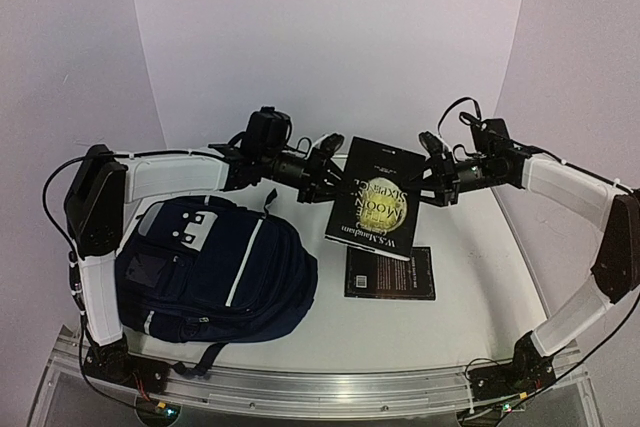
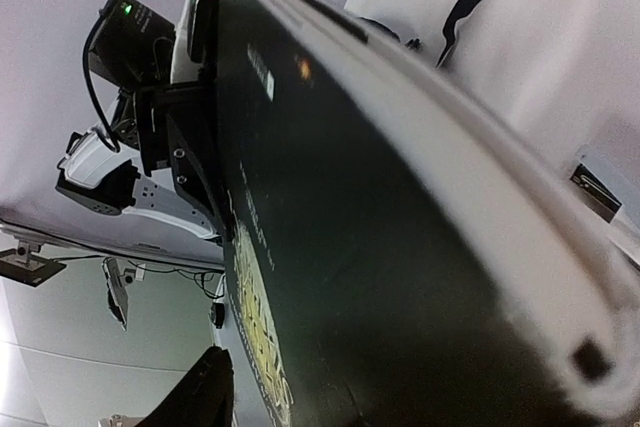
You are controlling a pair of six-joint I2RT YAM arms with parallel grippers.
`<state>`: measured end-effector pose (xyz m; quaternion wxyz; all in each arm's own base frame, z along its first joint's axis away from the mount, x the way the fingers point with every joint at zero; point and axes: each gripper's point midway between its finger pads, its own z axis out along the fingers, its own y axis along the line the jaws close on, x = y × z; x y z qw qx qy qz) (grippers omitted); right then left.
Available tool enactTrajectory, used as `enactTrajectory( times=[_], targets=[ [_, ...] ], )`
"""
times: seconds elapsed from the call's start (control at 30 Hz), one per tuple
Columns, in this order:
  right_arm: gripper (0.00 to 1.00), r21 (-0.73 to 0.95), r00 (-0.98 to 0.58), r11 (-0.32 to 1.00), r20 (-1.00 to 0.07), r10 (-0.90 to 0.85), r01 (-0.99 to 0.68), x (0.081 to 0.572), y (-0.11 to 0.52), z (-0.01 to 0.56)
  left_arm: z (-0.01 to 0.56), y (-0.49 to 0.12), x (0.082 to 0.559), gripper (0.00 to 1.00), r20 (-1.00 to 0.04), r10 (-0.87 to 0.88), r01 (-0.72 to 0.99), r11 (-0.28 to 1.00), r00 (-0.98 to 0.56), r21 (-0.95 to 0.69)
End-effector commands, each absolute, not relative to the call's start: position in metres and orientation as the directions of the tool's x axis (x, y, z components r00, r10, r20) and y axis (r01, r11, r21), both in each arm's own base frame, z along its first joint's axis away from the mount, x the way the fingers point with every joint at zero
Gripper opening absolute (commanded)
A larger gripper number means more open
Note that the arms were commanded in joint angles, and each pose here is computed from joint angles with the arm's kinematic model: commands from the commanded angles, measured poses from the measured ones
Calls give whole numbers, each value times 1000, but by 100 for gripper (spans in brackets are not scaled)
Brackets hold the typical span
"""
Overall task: Pack the student bag
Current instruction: Pick up the book from the center of the board.
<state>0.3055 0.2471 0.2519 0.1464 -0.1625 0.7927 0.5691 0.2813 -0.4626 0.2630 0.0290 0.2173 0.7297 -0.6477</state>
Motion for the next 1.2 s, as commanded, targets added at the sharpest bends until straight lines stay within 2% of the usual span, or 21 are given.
enactTrajectory(
  times=[0.0,0.07,0.13,0.2,0.27,0.33,0.4,0.57,0.7,0.83,1.0,1.17],
  targets=[
    [53,853,-861,143,-479,-169,-502,270,267,290,308,-455,319,0,-419,79,422,24,-905,-906],
    [48,859,-864,133,-472,-174,-495,269,269,292,307,-457,320,0,-420,78,422,15,-904,-907],
    [33,863,-867,126,-466,-176,-490,270,271,294,304,-458,321,0,-412,81,414,19,-908,-910],
    [12,860,-864,122,-473,-173,-496,272,271,299,297,-456,323,16,-392,80,398,65,-916,-915],
    [0,859,-865,132,-473,-164,-495,275,272,302,291,-449,326,42,-390,71,396,164,-918,-903],
    [0,858,-870,155,-470,-150,-491,278,271,302,274,-433,329,59,-382,49,376,330,-923,-866],
    [0,855,-874,184,-466,-133,-484,282,271,299,261,-409,329,68,-379,21,341,483,-925,-806],
    [0,861,-898,254,-429,-100,-440,288,267,282,222,-330,301,68,-297,-64,121,817,-953,-564],
    [0,860,-905,287,-417,-79,-421,288,264,270,198,-298,243,68,-255,-24,50,959,-967,-280],
    [0,855,-901,291,-429,-69,-430,286,263,267,178,-280,208,67,-183,-80,-60,992,-980,-112],
    [0,846,-894,299,-442,-69,-442,280,260,264,162,-281,188,64,-185,8,-9,996,-983,91],
    [0,845,-891,290,-447,-74,-448,276,259,265,156,-272,194,63,-199,53,-15,945,-979,326]
  ],
)
